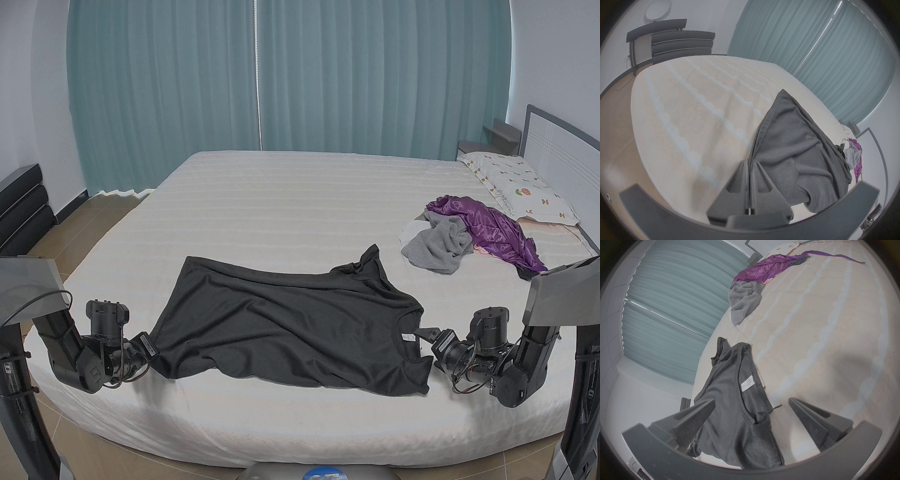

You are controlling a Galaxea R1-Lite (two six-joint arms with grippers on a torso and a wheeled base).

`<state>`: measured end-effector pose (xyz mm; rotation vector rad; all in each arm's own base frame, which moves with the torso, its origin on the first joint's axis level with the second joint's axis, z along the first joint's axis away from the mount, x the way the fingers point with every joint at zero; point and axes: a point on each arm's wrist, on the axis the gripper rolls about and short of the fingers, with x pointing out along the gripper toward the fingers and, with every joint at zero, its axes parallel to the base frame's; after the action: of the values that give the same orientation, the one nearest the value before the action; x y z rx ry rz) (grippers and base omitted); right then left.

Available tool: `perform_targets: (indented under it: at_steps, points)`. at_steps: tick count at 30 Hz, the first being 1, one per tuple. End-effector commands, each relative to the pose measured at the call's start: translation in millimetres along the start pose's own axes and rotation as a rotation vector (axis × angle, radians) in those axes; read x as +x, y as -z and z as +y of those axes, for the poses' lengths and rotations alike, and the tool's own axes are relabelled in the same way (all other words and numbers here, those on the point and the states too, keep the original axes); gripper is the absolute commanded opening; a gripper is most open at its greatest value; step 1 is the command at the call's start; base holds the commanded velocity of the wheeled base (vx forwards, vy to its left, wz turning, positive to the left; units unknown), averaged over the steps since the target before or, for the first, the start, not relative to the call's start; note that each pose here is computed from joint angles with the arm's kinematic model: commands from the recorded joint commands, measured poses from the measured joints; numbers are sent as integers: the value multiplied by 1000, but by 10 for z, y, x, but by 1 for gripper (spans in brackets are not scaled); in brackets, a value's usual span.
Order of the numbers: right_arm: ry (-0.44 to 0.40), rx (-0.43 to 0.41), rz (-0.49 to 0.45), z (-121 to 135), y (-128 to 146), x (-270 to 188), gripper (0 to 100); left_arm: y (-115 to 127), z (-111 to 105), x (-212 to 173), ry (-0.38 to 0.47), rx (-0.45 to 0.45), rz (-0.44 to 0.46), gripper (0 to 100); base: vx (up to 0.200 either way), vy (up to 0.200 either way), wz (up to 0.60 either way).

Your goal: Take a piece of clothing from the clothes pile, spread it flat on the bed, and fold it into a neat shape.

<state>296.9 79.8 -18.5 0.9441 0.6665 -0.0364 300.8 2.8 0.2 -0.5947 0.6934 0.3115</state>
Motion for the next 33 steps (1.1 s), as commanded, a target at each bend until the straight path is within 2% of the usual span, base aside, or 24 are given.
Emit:
perform_targets:
  at_steps: [1, 15, 16, 24, 33]
  points:
    - [13, -2, 10, -43, 27, 40, 100, 20, 16, 17, -6, -1, 9, 0, 0, 0, 0]
    - [20, -40, 26, -83, 80, 133, 100, 25, 14, 16, -5, 0, 10, 0, 0, 0, 0]
    - [17, -40, 24, -77, 77, 137, 0, 28, 17, 14, -6, 1, 11, 0, 0, 0, 0]
    - [12, -42, 21, -65, 69, 142, 0, 28, 17, 14, -6, 1, 11, 0, 0, 0, 0]
    - [-46, -41, -20, 78, -36, 152, 0, 22, 13, 10, -1, 0, 5, 0, 0, 0, 0]
